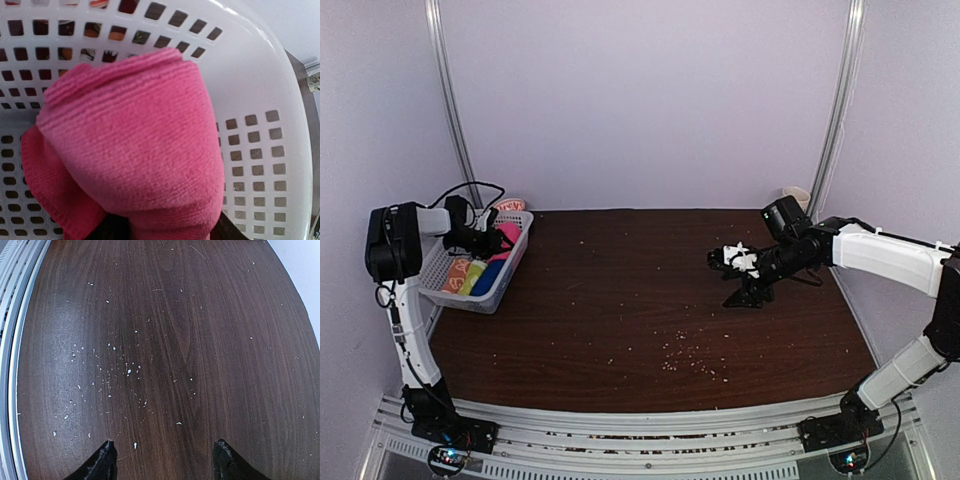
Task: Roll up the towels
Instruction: Adjust the towel in the bin.
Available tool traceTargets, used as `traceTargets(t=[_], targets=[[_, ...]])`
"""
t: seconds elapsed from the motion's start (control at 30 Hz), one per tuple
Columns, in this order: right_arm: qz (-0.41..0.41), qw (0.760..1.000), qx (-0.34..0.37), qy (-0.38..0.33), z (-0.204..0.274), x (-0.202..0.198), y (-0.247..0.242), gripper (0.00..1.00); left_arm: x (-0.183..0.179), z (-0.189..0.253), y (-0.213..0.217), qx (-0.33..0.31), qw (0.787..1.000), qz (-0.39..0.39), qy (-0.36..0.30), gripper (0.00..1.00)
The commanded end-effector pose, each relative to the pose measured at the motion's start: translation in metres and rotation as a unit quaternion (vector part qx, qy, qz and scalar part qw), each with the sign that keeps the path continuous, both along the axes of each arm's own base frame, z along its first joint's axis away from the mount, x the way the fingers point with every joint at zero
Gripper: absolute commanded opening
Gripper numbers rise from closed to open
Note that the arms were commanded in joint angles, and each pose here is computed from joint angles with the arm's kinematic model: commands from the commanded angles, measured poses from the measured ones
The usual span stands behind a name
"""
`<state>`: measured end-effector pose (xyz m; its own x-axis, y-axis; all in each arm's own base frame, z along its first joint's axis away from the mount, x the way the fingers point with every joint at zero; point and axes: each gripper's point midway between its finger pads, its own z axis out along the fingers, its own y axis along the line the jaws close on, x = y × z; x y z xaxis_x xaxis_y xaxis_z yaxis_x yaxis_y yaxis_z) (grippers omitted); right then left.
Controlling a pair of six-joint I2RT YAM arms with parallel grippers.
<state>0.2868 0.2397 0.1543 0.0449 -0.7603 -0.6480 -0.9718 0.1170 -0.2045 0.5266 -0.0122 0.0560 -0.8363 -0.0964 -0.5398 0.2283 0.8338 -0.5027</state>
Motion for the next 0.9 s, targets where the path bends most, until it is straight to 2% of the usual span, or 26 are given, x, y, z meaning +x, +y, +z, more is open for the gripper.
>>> traceTargets(t=[0.0,0.23,0.5,0.7,0.87], targets=[[0.008,1.000,0.005,-0.005,0.007,0.001,0.003,0.65,0.000,0.025,0.010,0.042,0.999,0.020,-0.011,0.56],[0.006,1.000,0.004,-0.005,0.007,0.002,0.003,0.65,0.000,0.050,0.013,0.051,0.998,0.024,-0.029,0.74],[0.005,1.000,0.002,-0.005,0.007,0.002,0.002,0.65,0.004,0.073,0.029,0.092,0.993,0.061,-0.052,0.76],[0.006,1.000,0.000,-0.004,0.005,0.002,0.003,0.65,0.017,0.093,0.030,0.091,0.990,0.069,-0.089,0.71],[0.005,1.000,0.000,-0.005,0.006,0.002,0.003,0.65,0.024,0.081,0.025,0.072,0.993,0.058,-0.079,0.51]])
